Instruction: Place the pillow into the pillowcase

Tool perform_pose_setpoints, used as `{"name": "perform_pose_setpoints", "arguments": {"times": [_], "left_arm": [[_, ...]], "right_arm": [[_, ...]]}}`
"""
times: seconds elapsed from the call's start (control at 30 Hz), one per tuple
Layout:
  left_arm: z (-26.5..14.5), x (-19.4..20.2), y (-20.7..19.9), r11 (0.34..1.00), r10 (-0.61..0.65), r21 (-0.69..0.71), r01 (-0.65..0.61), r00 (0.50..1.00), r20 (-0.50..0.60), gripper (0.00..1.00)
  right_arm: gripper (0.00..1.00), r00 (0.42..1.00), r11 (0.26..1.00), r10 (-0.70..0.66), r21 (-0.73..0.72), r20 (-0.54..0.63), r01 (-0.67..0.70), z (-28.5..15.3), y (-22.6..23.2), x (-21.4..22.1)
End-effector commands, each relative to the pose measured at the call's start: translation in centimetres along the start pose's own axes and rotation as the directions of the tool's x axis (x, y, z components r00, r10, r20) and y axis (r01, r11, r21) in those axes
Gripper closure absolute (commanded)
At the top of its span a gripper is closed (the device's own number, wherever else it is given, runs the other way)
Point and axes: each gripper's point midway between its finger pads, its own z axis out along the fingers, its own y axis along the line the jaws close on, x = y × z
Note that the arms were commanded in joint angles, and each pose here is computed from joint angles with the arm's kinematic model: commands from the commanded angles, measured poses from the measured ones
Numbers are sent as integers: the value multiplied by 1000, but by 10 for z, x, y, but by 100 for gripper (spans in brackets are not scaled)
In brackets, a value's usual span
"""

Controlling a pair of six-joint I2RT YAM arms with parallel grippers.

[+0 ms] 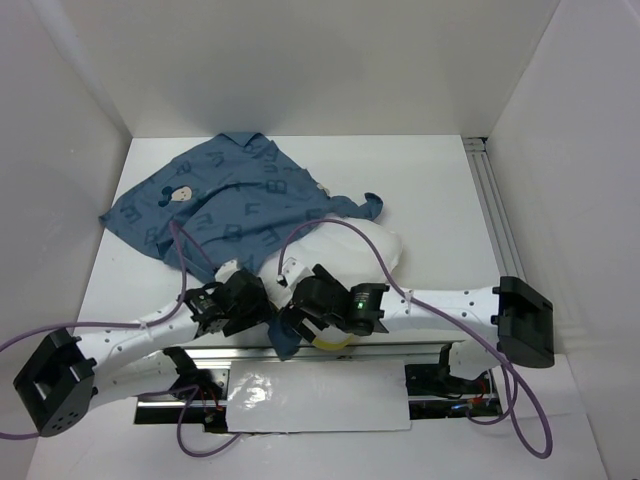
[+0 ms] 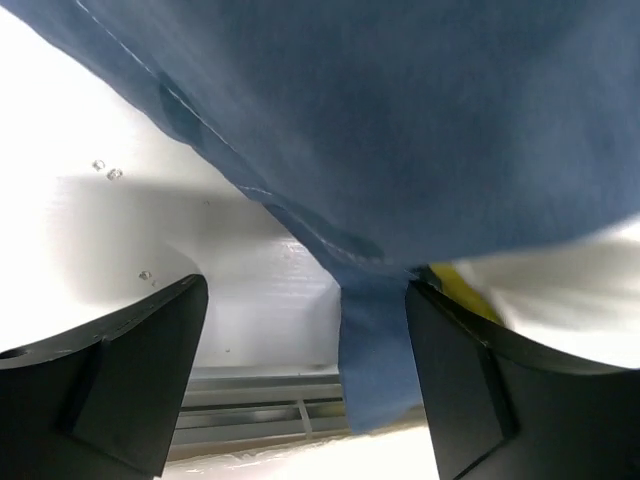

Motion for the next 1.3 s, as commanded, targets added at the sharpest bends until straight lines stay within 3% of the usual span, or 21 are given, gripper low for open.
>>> {"name": "perform_pose_setpoints", "arguments": {"times": [0.0,0.13,0.37,0.57,0.73,0.87,0.9,1.0,1.03,1.07,1.1,1.2,1.23,1.27], "left_arm": [[-4,0,-5,997,23,67,-24,1000,13,7],[-18,3,-11,989,52,139,-54,998,21,6],[-33,2,1,994,44,95,-50,997,65,0],[-14,-3,8,1000,20,16,-22,996,91,0],[-3,-14,-24,993,-5,117,-7,995,101,0],[12,-14,-19,992,-24,121,15,997,72,5],[18,-14,-14,994,-26,106,19,998,60,9],[27,-5,-15,991,-11,133,8,1000,21,40],[30,-6,-12,993,-17,121,14,1000,19,69],[32,-2,-10,994,-12,109,12,1000,1,92],[30,-2,-9,995,-11,101,11,1000,-4,100],[23,-3,-10,997,26,66,-26,1000,12,100],[19,-1,-4,998,43,39,-43,999,8,100],[14,-1,-6,998,55,42,-56,998,20,100]], "right_arm": [[4,998,997,68,23,-6,-68,11,-9,3],[10,993,994,109,15,-40,-108,19,-17,13],[10,991,992,128,-10,-38,-128,17,-18,14],[10,991,991,130,-25,-31,-131,16,-16,10],[10,991,991,130,-35,-34,-131,16,-14,10],[9,991,990,130,-45,-37,-132,17,-12,13],[9,991,989,132,-56,-31,-134,18,-10,11],[9,991,988,135,-71,-24,-136,19,-7,10],[12,991,989,131,-68,-37,-134,22,-7,14],[14,990,989,128,-74,-52,-131,25,-5,17],[16,990,988,128,-75,-51,-132,27,-4,17],[29,990,988,128,-75,-51,-132,35,-1,16],[43,991,989,132,-64,-34,-134,39,-3,12],[64,989,988,145,-42,-15,-145,42,-5,7]]}}
